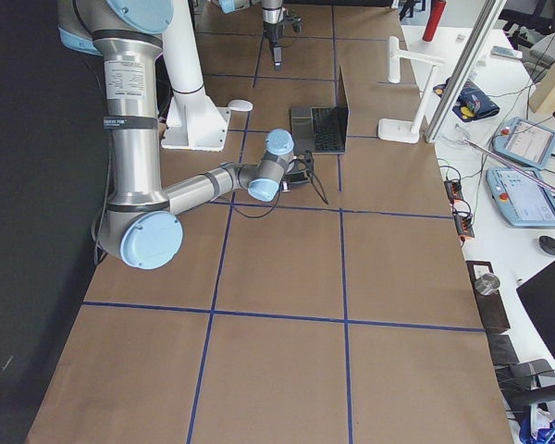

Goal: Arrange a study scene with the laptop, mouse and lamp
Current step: 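Place the mouse pad beside the laptop with the right gripper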

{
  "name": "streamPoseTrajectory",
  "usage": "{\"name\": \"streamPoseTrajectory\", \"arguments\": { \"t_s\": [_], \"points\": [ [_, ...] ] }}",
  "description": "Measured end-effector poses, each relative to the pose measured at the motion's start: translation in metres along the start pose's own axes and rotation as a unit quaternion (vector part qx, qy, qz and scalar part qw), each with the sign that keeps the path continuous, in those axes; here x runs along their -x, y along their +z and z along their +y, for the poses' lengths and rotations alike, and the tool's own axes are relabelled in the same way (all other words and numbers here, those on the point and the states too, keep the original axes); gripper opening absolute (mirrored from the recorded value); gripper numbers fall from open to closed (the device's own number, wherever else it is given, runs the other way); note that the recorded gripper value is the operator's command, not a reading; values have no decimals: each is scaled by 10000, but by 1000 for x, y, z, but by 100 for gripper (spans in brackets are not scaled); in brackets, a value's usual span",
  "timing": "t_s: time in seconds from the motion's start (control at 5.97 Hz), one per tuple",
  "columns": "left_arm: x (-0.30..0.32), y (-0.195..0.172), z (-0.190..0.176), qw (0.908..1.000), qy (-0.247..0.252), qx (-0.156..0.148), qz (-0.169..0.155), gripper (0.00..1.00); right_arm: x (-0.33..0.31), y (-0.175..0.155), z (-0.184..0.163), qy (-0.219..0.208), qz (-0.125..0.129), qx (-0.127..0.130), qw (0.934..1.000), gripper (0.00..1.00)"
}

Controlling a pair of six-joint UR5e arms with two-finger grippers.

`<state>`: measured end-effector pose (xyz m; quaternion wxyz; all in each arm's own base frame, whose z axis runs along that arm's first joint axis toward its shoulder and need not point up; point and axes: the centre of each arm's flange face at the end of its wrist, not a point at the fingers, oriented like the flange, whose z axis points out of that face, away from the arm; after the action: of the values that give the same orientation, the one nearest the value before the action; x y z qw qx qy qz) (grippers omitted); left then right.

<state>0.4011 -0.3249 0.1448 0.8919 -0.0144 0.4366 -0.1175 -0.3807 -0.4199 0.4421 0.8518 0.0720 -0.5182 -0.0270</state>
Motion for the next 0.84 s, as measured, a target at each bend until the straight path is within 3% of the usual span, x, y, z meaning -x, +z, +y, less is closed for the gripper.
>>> {"name": "streamPoseTrajectory", "arguments": {
  "t_s": [0.67,0.84],
  "points": [
    [0,-1,1,10000,-47,4,4,100,49,23,-57,760,115,-60,9970,0],
    [0,-1,1,10000,-52,6,1,100,52,27,-62,893,130,-57,9959,17]
  ]
}}
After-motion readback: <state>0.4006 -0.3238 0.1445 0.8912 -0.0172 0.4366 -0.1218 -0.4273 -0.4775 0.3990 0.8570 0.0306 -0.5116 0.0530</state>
